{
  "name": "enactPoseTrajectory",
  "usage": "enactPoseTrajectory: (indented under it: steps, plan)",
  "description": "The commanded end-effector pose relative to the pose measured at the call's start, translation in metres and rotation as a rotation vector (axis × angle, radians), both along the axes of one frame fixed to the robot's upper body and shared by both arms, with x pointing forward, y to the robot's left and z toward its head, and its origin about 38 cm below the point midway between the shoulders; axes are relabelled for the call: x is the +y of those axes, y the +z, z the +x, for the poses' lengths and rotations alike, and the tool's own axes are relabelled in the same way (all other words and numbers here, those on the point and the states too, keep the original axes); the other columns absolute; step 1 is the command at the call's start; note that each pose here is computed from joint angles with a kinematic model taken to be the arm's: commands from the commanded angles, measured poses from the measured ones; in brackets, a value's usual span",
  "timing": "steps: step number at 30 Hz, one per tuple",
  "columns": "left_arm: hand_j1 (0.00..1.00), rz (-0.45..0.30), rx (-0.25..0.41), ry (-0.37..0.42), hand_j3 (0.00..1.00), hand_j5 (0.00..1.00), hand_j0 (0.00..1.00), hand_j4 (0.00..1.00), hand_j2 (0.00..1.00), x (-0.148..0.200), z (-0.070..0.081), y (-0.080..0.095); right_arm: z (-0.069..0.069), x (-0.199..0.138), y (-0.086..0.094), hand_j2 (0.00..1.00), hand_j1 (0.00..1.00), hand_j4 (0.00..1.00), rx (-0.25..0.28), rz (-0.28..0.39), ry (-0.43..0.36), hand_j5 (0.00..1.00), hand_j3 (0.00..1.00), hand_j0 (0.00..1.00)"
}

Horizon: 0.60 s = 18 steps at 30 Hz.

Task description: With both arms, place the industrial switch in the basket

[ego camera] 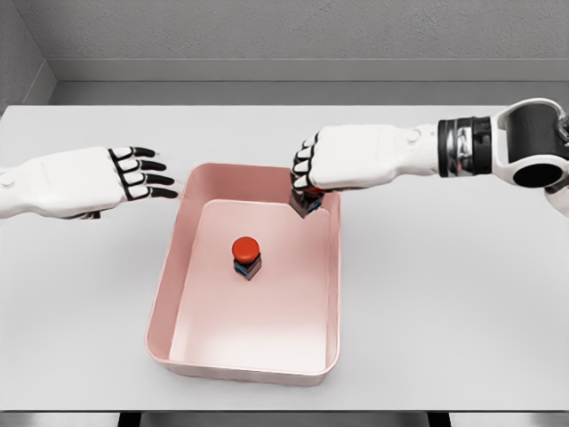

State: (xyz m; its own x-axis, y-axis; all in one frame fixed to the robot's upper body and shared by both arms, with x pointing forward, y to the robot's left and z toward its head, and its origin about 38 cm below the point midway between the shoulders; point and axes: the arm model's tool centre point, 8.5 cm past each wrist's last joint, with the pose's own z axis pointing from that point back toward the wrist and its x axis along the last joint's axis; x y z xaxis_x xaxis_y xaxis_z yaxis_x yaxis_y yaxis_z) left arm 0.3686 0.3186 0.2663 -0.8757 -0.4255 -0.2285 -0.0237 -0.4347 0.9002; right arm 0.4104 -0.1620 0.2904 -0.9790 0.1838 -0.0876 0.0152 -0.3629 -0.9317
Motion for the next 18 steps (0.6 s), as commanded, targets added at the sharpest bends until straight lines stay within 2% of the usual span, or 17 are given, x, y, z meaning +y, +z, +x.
enactPoseTrajectory:
  steps: [1, 5, 6, 7, 8, 9, 14, 15, 18]
  plan:
    - [1.0, 0.014, -0.002, 0.023, 1.0, 1.0, 1.0, 1.0, 1.0, 0.01, -0.001, 0.004, -0.002, 0.003, -0.002, 0.48, 0.48, 0.48, 0.008, 0.001, 0.008, 0.48, 0.48, 0.48]
    - [1.0, 0.014, -0.002, 0.023, 1.0, 1.0, 1.0, 1.0, 1.0, 0.01, -0.001, 0.004, -0.005, 0.016, -0.006, 0.49, 0.49, 0.49, 0.018, -0.01, 0.043, 0.49, 0.49, 0.49]
    - [1.0, 0.014, -0.002, 0.023, 1.0, 1.0, 1.0, 1.0, 1.0, 0.01, -0.001, 0.004, -0.005, 0.016, -0.006, 0.55, 0.55, 0.55, 0.016, -0.01, 0.043, 0.55, 0.55, 0.55]
    - [1.0, 0.012, -0.003, 0.022, 1.0, 1.0, 1.0, 1.0, 1.0, 0.01, -0.001, 0.004, -0.005, 0.017, -0.005, 0.74, 0.74, 0.74, 0.015, -0.003, 0.045, 0.74, 0.74, 0.74]
    - [1.0, 0.013, -0.003, 0.023, 1.0, 1.0, 1.0, 1.0, 1.0, 0.01, -0.001, 0.004, -0.005, 0.017, -0.004, 0.86, 0.86, 0.86, 0.012, -0.001, 0.045, 0.86, 0.86, 0.86]
    - [1.0, 0.012, -0.003, 0.022, 1.0, 1.0, 1.0, 1.0, 1.0, 0.01, -0.001, 0.004, -0.004, 0.017, -0.002, 0.9, 0.9, 0.9, 0.008, -0.001, 0.045, 0.9, 0.9, 0.9]
    - [1.0, 0.016, -0.003, 0.025, 1.0, 1.0, 1.0, 1.0, 1.0, 0.011, -0.001, 0.004, -0.003, 0.016, 0.002, 0.96, 0.96, 0.96, -0.002, -0.006, 0.04, 0.96, 0.96, 0.96]
    - [1.0, 0.015, -0.003, 0.025, 1.0, 1.0, 1.0, 1.0, 1.0, 0.011, -0.001, 0.004, -0.001, 0.013, 0.005, 1.0, 1.0, 1.0, -0.009, -0.009, 0.031, 1.0, 1.0, 1.0]
    - [1.0, 0.018, -0.003, 0.032, 1.0, 1.0, 1.0, 1.0, 1.0, 0.013, 0.0, 0.004, 0.005, -0.012, 0.011, 1.0, 1.0, 1.0, -0.023, -0.013, -0.028, 1.0, 1.0, 1.0]
